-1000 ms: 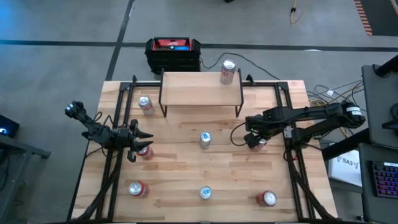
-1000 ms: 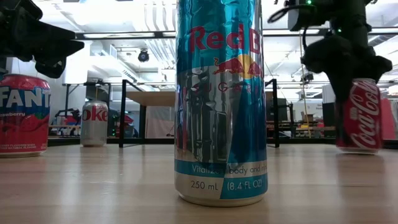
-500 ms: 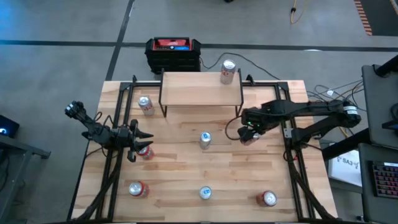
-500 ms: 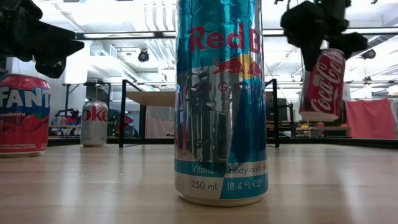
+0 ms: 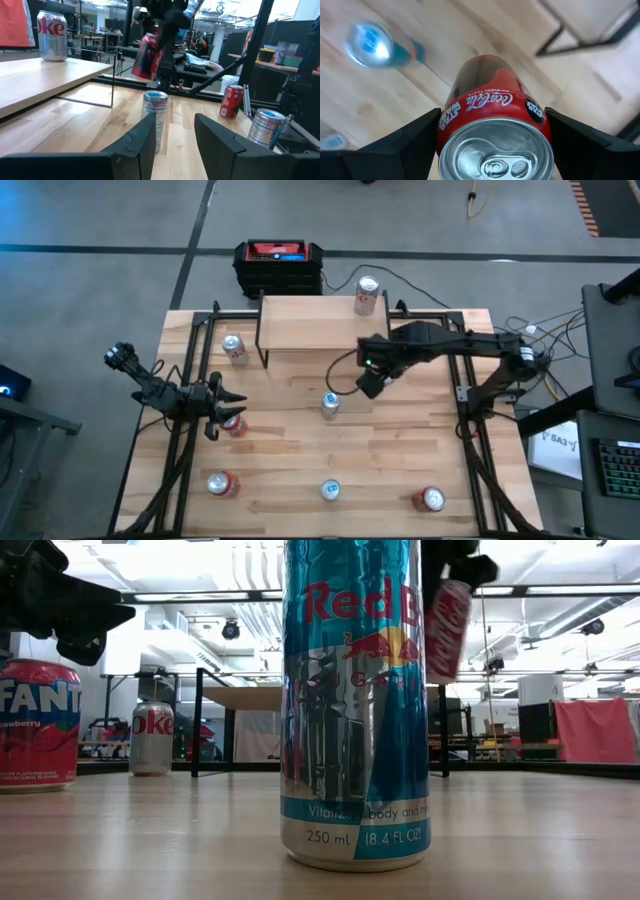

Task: Place canned beverage on shelf
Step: Put the top red and white soda can on the shelf

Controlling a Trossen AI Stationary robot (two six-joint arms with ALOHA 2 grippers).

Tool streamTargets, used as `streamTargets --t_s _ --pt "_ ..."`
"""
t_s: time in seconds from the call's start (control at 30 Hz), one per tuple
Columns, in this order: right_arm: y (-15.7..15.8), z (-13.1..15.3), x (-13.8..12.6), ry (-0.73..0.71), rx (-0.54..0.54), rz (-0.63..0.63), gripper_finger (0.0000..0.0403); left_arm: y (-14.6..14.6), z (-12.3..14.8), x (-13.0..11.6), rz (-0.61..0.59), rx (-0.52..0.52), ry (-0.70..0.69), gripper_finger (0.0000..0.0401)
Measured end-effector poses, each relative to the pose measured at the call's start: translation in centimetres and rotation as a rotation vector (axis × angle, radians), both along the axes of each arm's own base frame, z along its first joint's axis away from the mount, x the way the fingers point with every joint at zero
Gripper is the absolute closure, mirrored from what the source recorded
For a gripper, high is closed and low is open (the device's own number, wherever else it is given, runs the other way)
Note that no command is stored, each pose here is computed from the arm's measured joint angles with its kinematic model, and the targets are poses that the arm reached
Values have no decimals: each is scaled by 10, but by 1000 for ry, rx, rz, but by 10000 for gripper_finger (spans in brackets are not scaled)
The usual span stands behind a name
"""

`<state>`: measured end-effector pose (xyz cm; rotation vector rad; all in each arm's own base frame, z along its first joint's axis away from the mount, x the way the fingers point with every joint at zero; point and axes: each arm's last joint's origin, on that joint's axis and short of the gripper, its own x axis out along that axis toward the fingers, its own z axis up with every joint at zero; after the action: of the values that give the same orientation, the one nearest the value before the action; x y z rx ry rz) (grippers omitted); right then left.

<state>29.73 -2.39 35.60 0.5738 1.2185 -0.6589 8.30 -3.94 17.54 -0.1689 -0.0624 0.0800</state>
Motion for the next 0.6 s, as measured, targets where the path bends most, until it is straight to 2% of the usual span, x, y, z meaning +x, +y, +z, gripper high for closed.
streamTargets --t_s 0.33,0.6 --pt "-54 7 35 29 -63 53 94 0 0 0 1 0 0 283" --pt "-86 21 52 -6 -26 90 94 0 0 0 1 0 0 283"
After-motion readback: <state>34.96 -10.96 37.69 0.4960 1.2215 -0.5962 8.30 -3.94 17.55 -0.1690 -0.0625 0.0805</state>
